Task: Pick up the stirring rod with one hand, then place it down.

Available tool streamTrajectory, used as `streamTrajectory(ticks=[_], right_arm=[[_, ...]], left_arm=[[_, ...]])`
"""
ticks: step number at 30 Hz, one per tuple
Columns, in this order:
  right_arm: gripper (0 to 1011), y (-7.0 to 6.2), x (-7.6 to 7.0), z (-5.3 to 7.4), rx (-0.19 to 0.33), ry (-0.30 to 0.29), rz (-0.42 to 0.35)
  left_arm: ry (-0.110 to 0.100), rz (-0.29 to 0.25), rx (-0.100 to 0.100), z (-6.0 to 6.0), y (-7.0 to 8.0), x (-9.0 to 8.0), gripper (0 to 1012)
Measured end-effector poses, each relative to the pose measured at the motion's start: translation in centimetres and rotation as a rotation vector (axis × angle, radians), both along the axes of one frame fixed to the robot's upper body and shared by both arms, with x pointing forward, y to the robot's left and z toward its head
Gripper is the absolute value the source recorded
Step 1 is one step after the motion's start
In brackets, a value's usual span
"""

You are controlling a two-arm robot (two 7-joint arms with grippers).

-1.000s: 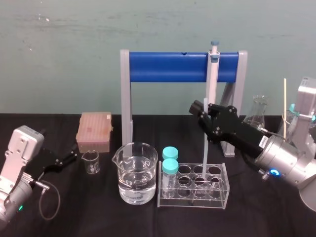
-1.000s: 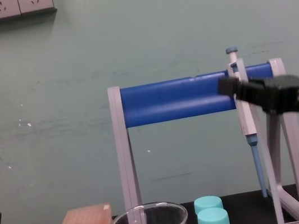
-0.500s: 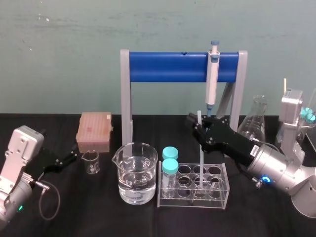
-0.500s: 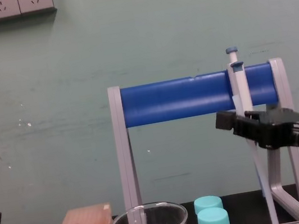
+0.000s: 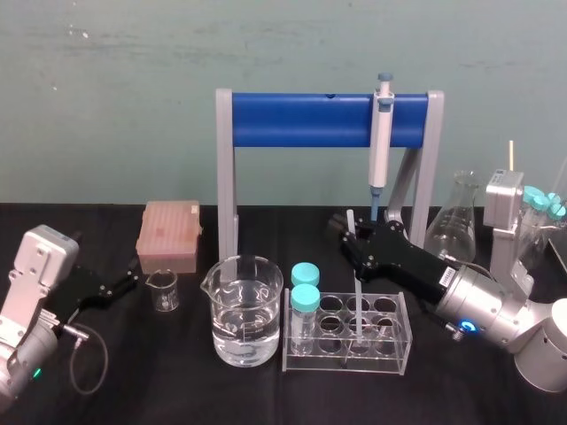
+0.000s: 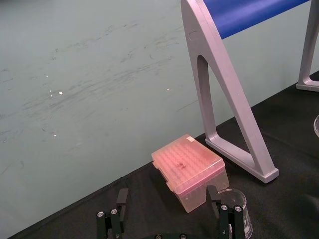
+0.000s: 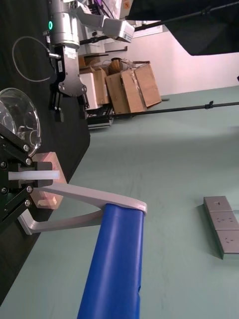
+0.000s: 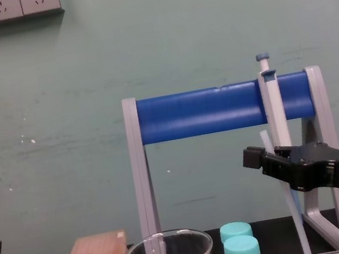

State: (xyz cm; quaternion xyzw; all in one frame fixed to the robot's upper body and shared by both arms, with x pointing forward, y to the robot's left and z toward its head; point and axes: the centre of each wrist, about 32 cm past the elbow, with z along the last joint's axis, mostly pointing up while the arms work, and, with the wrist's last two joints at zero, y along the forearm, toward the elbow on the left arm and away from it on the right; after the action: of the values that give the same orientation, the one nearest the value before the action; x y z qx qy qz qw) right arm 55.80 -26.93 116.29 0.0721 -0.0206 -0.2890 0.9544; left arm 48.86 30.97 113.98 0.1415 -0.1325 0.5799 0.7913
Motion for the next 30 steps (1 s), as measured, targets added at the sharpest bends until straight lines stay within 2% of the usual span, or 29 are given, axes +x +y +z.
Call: streamTrajectory(ticks=[17,30], right_arm=[[62,0.4,0.0,-1.0,-0.008,0.053,-0.012],[64,0.4,0.0,-1.1,-0.017,0.058,-0.019]], left_arm=[[0.000,0.000,0.000,0.0,0.0,0.0,1000],[0.000,0.000,0.000,0.0,0.0,0.0,1000]])
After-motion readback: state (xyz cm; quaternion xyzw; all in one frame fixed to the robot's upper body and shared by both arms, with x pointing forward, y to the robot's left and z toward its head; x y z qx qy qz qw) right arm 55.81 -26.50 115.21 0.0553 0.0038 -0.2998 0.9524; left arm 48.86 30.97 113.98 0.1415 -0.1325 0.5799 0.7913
